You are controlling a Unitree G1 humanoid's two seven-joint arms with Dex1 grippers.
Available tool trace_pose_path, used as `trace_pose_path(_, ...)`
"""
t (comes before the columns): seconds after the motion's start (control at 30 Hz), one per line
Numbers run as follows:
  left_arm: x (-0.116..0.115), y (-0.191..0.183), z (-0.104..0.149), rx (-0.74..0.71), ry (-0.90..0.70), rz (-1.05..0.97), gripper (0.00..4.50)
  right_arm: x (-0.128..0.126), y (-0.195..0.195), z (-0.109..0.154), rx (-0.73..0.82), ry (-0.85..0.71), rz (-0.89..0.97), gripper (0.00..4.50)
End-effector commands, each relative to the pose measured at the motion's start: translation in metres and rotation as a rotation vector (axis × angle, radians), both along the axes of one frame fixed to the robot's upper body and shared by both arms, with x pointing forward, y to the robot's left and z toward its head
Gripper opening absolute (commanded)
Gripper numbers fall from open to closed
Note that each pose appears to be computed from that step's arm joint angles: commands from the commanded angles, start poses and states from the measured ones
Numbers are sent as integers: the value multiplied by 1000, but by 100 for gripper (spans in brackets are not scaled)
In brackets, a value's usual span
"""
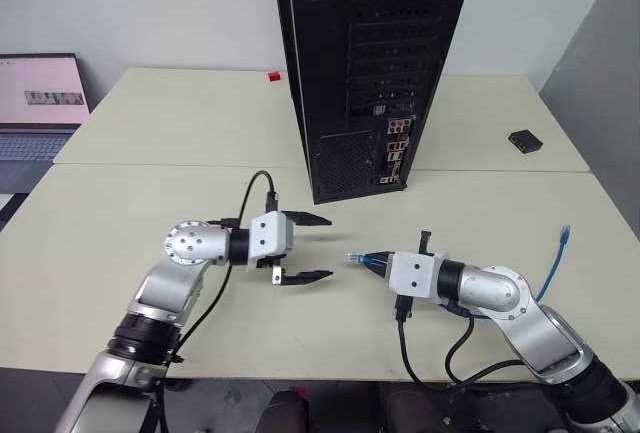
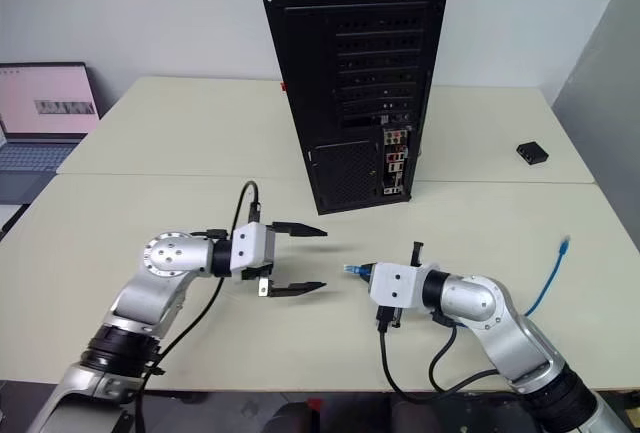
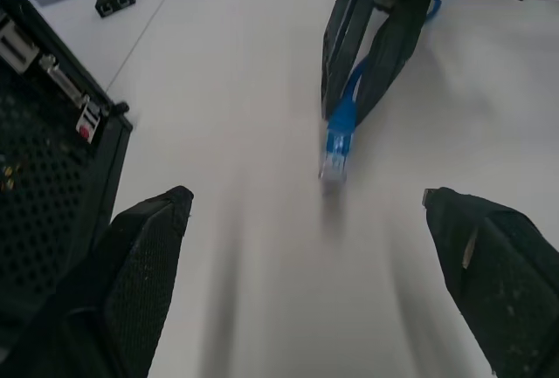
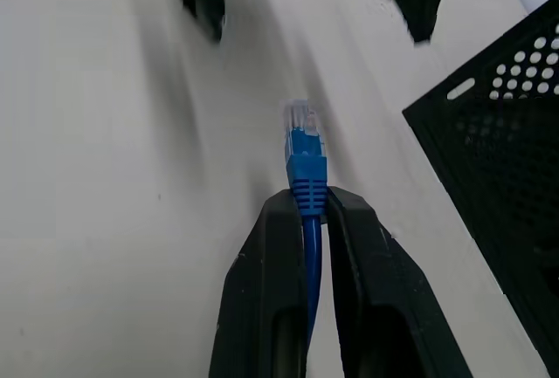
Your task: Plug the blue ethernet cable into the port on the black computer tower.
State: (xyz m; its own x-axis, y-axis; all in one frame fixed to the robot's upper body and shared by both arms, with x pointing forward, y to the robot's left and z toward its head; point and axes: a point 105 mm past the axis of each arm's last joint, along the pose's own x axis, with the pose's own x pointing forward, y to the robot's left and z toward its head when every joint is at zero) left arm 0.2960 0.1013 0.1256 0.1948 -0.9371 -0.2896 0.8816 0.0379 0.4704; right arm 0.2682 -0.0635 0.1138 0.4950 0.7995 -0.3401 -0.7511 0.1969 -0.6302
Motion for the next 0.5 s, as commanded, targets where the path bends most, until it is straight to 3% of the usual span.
trace_pose_path(0.03,-2,-8,3,12,-34,-59,450,-1,0,17,50,-21,-7,9)
trace_pose_path(0.2,-1,-14,3,-5,-15,-83,450,-2,1,19,62,-14,-12,9)
trace_pose_path(0.5,2,-20,5,-18,9,-107,271,-2,2,21,63,-11,-12,9)
